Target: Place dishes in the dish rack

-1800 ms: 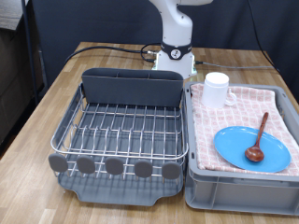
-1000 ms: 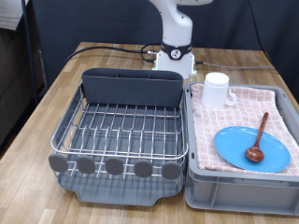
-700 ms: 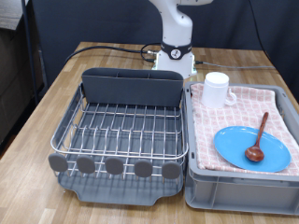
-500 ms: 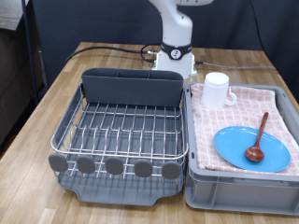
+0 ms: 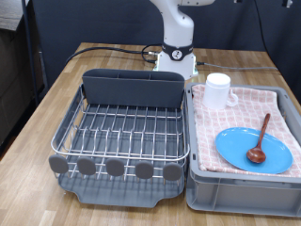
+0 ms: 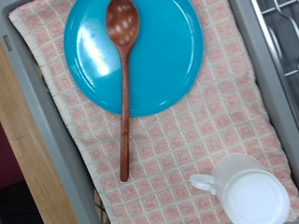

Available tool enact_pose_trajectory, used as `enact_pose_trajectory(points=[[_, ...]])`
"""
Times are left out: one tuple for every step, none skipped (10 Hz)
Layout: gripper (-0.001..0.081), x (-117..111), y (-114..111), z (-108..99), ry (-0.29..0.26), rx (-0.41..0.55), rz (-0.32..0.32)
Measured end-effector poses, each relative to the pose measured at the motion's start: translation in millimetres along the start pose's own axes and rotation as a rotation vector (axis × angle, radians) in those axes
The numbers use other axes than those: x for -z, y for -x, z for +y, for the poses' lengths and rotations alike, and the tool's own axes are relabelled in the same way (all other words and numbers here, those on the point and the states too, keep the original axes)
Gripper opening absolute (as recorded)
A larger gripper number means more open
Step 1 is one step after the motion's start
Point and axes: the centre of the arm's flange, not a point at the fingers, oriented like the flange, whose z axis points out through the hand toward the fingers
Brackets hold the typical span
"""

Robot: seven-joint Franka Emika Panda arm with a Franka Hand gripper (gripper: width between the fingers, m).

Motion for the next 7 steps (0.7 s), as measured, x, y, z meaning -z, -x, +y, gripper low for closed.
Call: enact_pose_trajectory(points=[[0.0802, -8, 3, -12, 0.004, 0.008, -0.008], [0.0802, -17, 7, -23, 0.011, 0.008, -0.010], [0.0802, -29, 13, -33, 0.011, 0.002, -0.002], [0.0802, -42, 22, -41, 0.007, -0.001, 0.013], [0.0802, -57, 32, -46, 0.001, 0.004, 0.025], [0.0802, -66, 36, -51, -0.009, 0.005, 0.030], [0.0802, -66, 36, -51, -0.005, 0.003, 0.028]])
